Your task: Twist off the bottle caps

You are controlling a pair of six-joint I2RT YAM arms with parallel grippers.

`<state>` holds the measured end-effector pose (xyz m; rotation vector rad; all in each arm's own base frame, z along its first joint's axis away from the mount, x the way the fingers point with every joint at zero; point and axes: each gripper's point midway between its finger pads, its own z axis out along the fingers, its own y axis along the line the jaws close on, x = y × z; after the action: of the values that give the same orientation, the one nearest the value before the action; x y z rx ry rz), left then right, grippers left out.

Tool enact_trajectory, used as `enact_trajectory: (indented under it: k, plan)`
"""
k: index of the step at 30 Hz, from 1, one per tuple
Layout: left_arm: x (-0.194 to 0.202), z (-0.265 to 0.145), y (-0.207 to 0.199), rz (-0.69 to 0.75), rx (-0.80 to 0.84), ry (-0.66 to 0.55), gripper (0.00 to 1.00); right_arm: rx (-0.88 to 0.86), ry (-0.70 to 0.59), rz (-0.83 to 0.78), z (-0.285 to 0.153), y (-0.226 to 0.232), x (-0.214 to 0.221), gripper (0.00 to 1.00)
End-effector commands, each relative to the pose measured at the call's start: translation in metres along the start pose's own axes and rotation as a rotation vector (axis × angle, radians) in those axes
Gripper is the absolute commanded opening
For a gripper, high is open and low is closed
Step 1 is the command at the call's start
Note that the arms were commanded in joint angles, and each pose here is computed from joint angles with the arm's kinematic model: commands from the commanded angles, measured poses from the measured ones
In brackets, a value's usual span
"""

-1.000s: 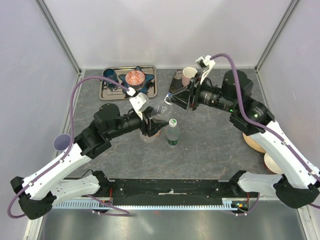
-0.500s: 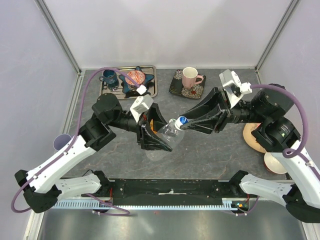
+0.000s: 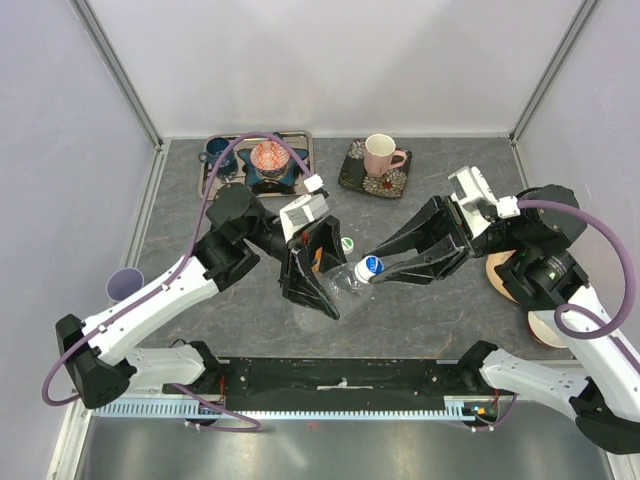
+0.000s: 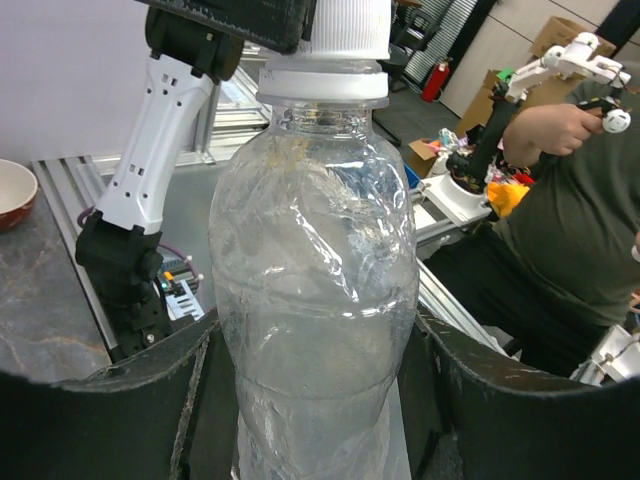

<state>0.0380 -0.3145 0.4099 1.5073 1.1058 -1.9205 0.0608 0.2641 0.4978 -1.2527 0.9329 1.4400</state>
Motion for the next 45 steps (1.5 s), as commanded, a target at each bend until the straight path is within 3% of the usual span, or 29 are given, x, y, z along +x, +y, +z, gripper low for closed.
enact_trajectory:
  k: [1, 4, 5, 7, 8, 11, 18, 25, 29, 38, 45]
  plan:
    - [-0.009, 0.002, -0.009, 0.041, 0.04, -0.007, 0.25, -0.115, 0.044, 0.085, -0.001, 0.016, 0.019, 0.0]
    - [-0.01, -0.001, 0.002, 0.025, -0.017, -0.023, 0.25, -0.083, 0.032, 0.117, 0.001, 0.013, 0.014, 0.04]
    - [-0.012, -0.003, 0.007, 0.05, -0.044, -0.028, 0.25, -0.076, 0.027, 0.14, 0.002, 0.013, 0.01, 0.24]
    - [-0.01, -0.006, 0.016, 0.016, -0.104, -0.034, 0.24, -0.033, 0.007, 0.148, 0.003, 0.007, 0.004, 0.36]
    - [-0.01, -0.007, 0.019, 0.049, -0.122, -0.036, 0.24, -0.01, -0.009, 0.136, 0.001, 0.008, -0.001, 0.51]
    - [-0.009, -0.011, 0.027, 0.081, -0.204, -0.043, 0.25, 0.063, -0.037, 0.118, -0.002, 0.003, -0.009, 0.7]
    - [-0.014, -0.024, 0.04, 0.162, -0.382, -0.086, 0.26, 0.255, -0.094, 0.123, -0.008, -0.023, -0.031, 0.96]
    - [-0.018, -0.037, 0.055, 0.175, -0.527, -0.108, 0.26, 0.601, -0.145, 0.211, -0.023, -0.085, -0.052, 0.98]
    - [-0.025, -0.058, 0.078, 0.205, -0.717, -0.144, 0.27, 0.777, -0.199, 0.303, -0.036, -0.115, -0.051, 0.98]
    - [-0.038, -0.134, 0.12, 0.299, -1.294, -0.204, 0.27, 0.972, -0.151, 0.443, -0.044, -0.157, -0.024, 0.94]
    - [-0.033, -0.143, 0.126, 0.368, -1.445, -0.14, 0.27, 1.013, -0.128, 0.477, -0.04, -0.178, -0.011, 0.92]
